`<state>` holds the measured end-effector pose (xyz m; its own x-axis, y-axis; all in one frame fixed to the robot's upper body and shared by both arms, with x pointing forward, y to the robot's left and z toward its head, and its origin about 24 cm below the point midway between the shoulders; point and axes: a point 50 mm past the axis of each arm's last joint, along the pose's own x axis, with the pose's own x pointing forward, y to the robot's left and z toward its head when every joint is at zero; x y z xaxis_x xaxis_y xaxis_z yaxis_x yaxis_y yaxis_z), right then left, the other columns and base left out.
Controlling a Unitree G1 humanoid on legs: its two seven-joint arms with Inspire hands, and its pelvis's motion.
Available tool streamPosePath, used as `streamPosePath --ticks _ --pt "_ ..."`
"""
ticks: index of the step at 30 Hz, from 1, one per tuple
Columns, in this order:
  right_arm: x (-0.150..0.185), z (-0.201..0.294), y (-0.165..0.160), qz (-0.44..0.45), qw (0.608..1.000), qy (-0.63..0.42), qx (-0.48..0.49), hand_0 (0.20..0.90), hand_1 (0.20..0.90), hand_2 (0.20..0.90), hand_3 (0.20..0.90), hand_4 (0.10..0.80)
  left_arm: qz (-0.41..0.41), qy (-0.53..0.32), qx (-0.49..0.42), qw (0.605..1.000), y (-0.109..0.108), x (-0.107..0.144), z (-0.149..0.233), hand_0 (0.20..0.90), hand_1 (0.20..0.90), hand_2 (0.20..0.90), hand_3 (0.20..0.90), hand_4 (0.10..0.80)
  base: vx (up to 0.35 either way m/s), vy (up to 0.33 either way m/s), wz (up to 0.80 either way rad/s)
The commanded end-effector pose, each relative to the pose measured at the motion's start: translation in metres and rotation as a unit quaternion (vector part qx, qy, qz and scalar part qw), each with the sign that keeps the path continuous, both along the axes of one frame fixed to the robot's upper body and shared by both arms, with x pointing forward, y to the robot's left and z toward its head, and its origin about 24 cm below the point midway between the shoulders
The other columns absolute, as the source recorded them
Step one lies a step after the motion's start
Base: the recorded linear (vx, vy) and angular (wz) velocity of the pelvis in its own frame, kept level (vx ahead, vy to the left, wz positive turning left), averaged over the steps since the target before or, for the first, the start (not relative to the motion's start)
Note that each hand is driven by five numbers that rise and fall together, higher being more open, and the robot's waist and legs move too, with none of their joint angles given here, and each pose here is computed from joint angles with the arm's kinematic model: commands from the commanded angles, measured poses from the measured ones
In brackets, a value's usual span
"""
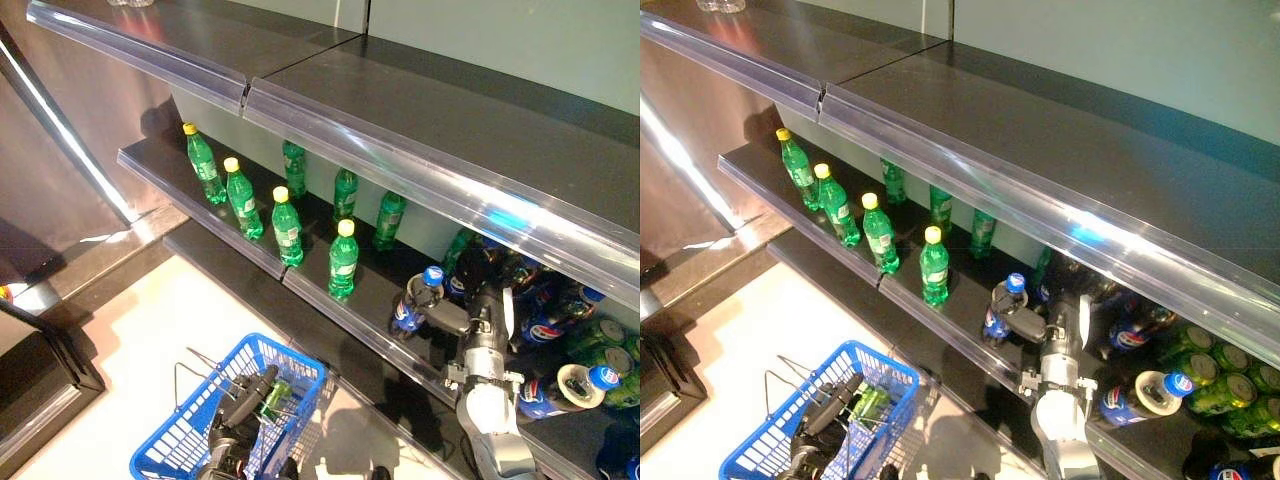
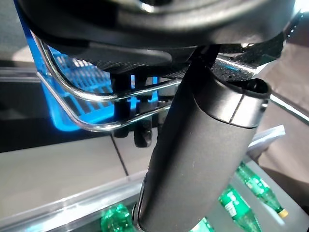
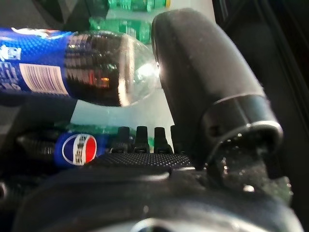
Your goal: Pick up the drink and place into the basket.
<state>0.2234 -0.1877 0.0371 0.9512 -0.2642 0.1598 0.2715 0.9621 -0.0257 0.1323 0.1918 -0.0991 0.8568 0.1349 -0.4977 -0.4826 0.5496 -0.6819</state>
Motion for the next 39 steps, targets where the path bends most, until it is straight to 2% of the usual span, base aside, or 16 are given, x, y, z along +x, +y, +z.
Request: streamPosePath --ticks 1,26,39 --pt "0.007 0.023 0.001 0.009 0.997 -0.069 0.017 0.900 0.900 0.900 0.900 0.800 -0.059 -0.241 0.078 0.966 0.009 0.062 0.075 0.300 0.300 0.300 0.200 0.100 0.041 -0.010 0.03" --pt "0.007 -0.015 -0.002 -0.018 0.999 0.015 0.040 0.900 0.900 0.900 0.900 0.800 -0.077 -0.229 0.076 0.967 0.007 0.057 0.070 0.300 0.300 0.300 0.200 0.100 0.024 -0.004 0.02" --pt "0.016 -0.008 -0.008 -0.050 0.997 -0.007 0.050 0.900 0.900 0.900 0.900 0.800 -0.093 -0.216 0.074 0.969 0.003 0.054 0.066 0.300 0.300 0.300 0.200 0.100 0.029 -0.007 0.02"
